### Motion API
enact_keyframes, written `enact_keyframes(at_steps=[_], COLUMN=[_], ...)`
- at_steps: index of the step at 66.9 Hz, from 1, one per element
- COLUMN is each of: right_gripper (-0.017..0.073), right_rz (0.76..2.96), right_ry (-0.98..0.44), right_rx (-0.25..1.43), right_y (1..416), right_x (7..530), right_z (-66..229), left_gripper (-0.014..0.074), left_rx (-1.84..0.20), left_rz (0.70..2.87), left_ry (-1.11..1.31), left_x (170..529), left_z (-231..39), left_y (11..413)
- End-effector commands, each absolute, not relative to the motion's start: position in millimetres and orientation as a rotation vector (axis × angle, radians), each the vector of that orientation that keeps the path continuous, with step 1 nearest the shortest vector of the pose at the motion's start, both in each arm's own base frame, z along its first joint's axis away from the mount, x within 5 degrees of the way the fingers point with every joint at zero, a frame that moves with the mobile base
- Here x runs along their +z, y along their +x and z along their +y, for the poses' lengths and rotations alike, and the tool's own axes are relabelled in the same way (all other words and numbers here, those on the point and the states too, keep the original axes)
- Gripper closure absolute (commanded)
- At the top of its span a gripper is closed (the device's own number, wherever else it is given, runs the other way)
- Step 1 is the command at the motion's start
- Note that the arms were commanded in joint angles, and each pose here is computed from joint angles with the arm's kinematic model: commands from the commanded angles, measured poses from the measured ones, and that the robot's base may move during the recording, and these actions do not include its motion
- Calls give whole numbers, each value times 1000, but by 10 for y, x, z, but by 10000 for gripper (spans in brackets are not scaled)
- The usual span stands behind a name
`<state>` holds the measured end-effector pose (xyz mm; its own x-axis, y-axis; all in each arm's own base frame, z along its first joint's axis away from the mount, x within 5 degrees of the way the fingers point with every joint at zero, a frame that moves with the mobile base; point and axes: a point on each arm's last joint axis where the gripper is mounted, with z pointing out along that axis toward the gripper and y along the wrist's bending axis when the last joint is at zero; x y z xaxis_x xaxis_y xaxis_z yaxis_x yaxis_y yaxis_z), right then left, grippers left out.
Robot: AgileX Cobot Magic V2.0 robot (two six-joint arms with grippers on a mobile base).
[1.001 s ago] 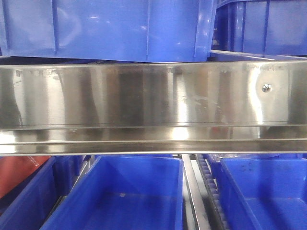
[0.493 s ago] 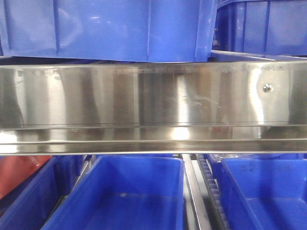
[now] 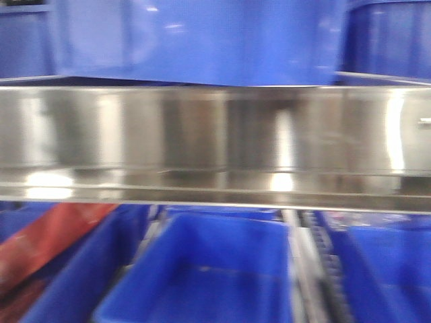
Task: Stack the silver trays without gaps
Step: 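Drive the base away from the rack holding the tray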
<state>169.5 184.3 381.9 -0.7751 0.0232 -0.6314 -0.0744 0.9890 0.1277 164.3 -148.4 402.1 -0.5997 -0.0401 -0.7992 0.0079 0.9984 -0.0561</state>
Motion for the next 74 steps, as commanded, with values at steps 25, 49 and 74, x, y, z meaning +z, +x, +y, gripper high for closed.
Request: enact_keyframes(at_steps=[25,49,74], right_gripper=[583,583,583], right_rz=[2405,2405,2405], right_ry=[-80,-80,-80], right_rx=[303,303,303], right_y=[1686,1686,1686], right_x=[3873,3873,3873], right_z=[1929,1929,1929], left_gripper=[610,610,610], left_rx=[99,100,100], left_rz=[1876,1875,1875], left_ry=[81,82,82], left_x=[4299,4301,4301], left_z=[-1430,-1429,-1429], left_y=[1772,1772,1772])
